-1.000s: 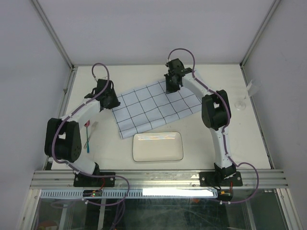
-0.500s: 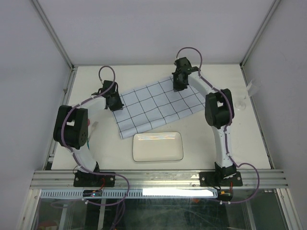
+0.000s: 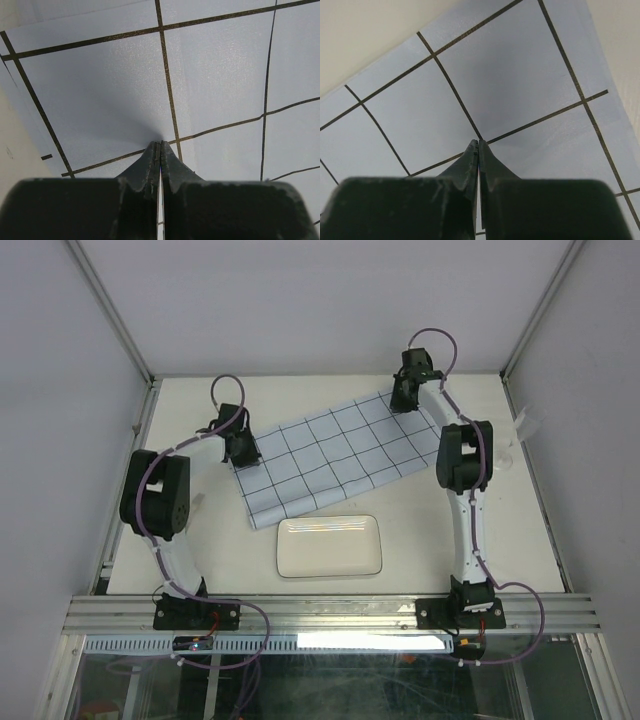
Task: Set the dinner table for one person
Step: Flatten out the napkin at the center of the board.
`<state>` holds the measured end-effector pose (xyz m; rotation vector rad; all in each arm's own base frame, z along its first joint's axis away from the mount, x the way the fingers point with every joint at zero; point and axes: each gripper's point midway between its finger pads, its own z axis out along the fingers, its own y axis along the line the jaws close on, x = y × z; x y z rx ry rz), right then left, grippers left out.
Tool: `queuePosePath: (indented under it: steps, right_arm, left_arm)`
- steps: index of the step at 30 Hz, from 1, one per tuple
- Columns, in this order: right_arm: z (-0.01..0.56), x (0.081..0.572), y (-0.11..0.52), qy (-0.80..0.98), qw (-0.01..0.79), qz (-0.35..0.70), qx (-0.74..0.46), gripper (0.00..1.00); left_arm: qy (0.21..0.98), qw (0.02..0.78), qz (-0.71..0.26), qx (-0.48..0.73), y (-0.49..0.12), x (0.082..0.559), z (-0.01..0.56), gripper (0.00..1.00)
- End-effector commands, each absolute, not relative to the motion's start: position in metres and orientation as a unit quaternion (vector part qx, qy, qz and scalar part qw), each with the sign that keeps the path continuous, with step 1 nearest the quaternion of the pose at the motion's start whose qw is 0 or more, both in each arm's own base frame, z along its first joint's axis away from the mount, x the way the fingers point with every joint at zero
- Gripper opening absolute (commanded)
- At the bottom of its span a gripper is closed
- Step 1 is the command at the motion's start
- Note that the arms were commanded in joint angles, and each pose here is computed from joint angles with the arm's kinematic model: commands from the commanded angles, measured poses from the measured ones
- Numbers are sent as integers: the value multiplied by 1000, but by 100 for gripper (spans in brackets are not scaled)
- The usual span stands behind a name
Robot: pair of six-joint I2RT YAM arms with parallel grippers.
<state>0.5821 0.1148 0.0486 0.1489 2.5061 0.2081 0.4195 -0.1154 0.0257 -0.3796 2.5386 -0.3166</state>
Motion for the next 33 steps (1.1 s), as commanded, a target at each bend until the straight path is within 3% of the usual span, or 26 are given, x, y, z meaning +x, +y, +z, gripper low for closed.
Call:
queuePosePath:
  steps: [1, 19, 29, 33]
  right_arm:
    - [56, 594, 116, 939, 328, 81, 56, 0]
    - [-5, 513, 52, 967, 227, -15, 113, 0]
    - [-2, 482, 49, 974, 192, -15, 123, 0]
    - [5, 485, 51, 972, 201, -10, 119, 0]
  left_arm:
    - [943, 286, -111, -127, -118, 434, 26, 0]
    - [944, 285, -89, -137, -86, 479, 27, 0]
    - [939, 302, -91, -135, -74, 524, 36, 0]
    - [934, 312, -110, -134, -79, 521, 59, 0]
